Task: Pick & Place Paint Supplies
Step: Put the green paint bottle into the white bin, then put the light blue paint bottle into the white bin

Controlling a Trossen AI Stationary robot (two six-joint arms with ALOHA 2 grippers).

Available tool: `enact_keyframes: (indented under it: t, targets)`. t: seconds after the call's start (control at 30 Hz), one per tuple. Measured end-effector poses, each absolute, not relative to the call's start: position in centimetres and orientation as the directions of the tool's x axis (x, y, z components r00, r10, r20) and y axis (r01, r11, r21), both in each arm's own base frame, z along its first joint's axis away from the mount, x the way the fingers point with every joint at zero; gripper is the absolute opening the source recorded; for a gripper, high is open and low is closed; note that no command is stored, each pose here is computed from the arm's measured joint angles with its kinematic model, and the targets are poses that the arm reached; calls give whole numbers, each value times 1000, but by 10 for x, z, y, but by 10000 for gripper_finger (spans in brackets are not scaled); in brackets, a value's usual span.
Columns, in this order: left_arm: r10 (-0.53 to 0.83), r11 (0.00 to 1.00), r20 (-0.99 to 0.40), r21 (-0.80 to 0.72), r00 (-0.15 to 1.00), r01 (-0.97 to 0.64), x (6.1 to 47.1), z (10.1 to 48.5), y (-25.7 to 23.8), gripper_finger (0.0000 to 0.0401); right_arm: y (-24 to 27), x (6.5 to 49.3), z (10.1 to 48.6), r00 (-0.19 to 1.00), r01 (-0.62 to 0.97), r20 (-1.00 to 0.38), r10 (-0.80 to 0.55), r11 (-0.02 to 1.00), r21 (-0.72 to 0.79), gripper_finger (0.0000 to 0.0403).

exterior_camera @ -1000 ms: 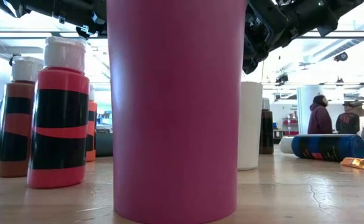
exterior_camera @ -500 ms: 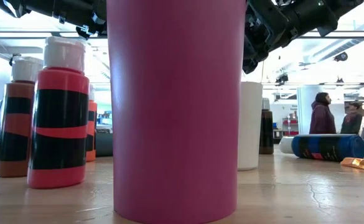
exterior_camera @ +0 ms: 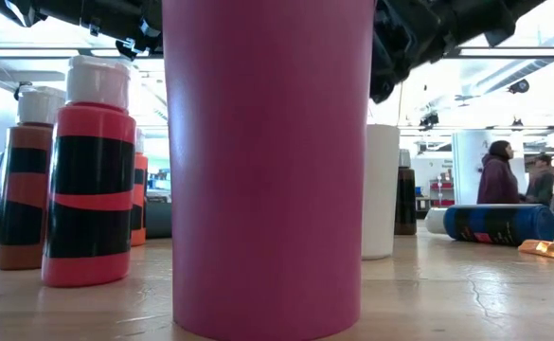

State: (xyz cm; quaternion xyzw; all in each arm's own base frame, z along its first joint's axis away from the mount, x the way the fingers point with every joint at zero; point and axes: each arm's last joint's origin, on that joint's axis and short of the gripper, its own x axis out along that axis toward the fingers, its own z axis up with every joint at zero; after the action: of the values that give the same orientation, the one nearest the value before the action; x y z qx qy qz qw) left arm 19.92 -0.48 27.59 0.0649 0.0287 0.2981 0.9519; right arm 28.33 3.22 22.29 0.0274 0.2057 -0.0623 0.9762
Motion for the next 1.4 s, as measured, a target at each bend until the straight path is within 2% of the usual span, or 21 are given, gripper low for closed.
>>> enact_keyframes:
  t: [0.27, 0.5, 0.67, 0.77, 0.97, 1.07, 1.4]
  targets:
    - [569, 815, -17, 141, 822, -562, 199, 276, -5, 60, 29, 257, 273, 929, 118, -354, -108, 993, 6, 259]
    - [570, 815, -19, 144, 822, -562, 199, 275, -5, 60, 22, 210, 308, 951, 120, -289, -108, 993, 22, 239]
    - [576, 809, -30, 164, 817, -565, 199, 274, -4, 64, 16, 178, 321, 946, 190, -270, -178, 982, 18, 225]
    - [590, 800, -65, 183, 805, -571, 199, 270, -1, 80, 12, 164, 326, 941, 238, -251, -227, 971, 10, 222]
    - [665, 747, -147, 156, 732, -647, 197, 267, 18, 153, 9, 148, 333, 940, 274, -211, -268, 962, -1, 221]
    - [697, 717, -183, 179, 693, -674, 195, 263, 30, 177, 8, 147, 333, 935, 290, -205, -289, 957, -23, 224]
    - [657, 741, -325, 110, 680, -663, 186, 249, 68, 184, 7, 152, 328, 900, 361, -238, -366, 930, -68, 242]
